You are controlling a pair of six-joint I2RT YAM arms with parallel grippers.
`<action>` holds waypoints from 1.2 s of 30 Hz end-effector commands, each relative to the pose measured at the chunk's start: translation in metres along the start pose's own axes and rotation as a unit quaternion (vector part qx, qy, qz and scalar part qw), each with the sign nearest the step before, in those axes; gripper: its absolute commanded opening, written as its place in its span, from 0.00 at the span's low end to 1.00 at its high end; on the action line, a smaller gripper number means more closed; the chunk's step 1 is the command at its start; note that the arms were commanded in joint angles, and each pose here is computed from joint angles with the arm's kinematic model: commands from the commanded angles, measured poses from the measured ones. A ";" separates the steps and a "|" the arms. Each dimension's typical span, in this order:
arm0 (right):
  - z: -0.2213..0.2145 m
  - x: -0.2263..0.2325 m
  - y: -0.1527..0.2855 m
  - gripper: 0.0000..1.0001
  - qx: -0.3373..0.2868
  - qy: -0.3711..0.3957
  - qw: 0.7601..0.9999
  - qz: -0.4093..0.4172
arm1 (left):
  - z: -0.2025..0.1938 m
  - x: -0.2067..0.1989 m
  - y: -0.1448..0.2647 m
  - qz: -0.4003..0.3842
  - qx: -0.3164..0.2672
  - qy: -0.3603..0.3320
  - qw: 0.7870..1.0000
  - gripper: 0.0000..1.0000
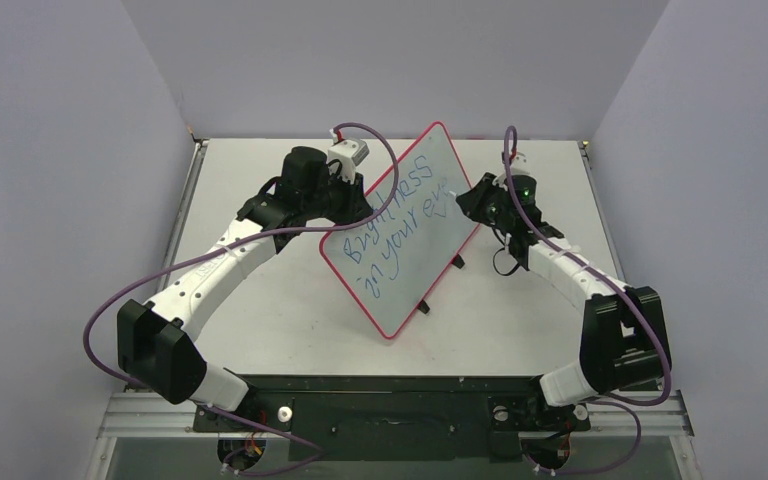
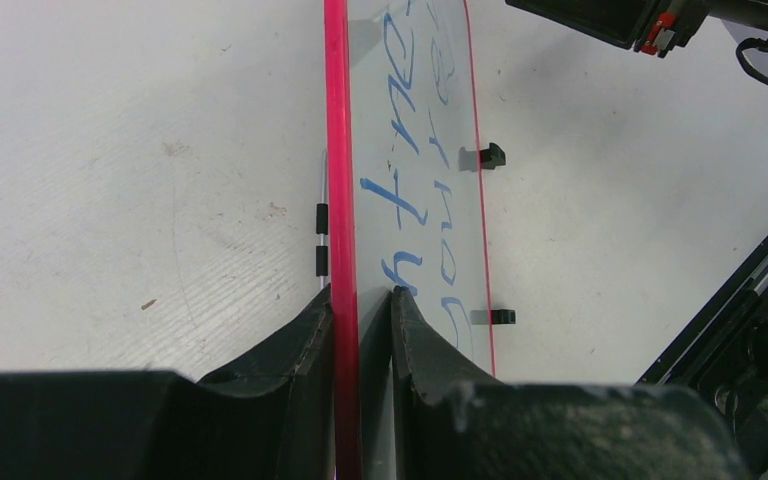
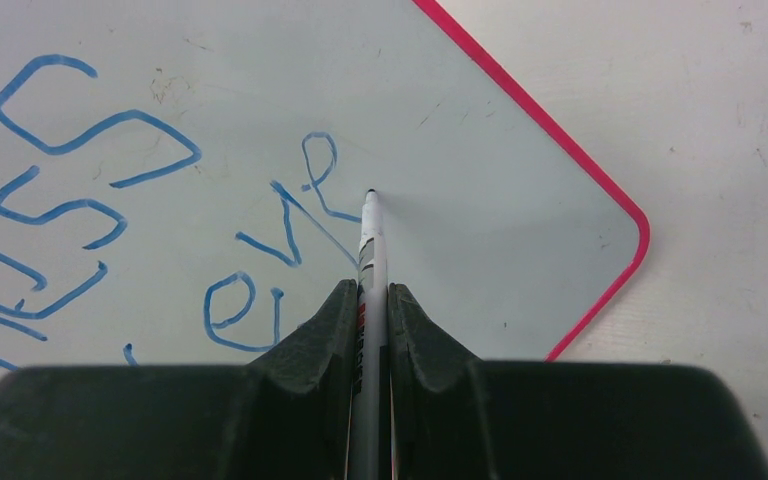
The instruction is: Write a sentence on the whiteboard
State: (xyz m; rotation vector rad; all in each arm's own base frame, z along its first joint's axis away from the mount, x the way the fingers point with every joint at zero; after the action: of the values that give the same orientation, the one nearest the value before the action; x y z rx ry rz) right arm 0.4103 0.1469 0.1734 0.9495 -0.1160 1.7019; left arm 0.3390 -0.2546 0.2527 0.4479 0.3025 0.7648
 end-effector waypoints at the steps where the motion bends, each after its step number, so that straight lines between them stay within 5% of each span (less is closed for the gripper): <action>1: 0.015 0.010 -0.008 0.00 -0.016 0.013 1.000 0.008 | 0.015 0.013 0.010 0.037 -0.026 -0.062 0.997 0.00; 16: 0.042 0.018 0.024 0.00 -0.063 0.021 0.998 0.008 | 0.014 0.014 0.009 0.038 -0.024 -0.062 0.997 0.00; 36: 0.076 0.019 -0.007 0.00 -0.050 0.000 0.998 0.029 | 0.013 0.012 0.010 0.037 -0.023 -0.066 0.997 0.00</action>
State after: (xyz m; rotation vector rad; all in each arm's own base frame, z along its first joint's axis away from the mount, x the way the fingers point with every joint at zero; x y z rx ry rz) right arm 0.4421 0.1204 0.2099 0.9084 -0.1786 1.6789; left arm 0.3376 -0.2574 0.2551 0.4427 0.2897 0.7574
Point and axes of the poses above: each gripper's point midway between its finger pads, its own y axis back along the fingers, its own x axis along the line the jaws close on, z = x × y, the point moved 1 cm from there along y, back along the fingers, and after that the axes turned 10 degrees about -y, right-handed, at the moved point
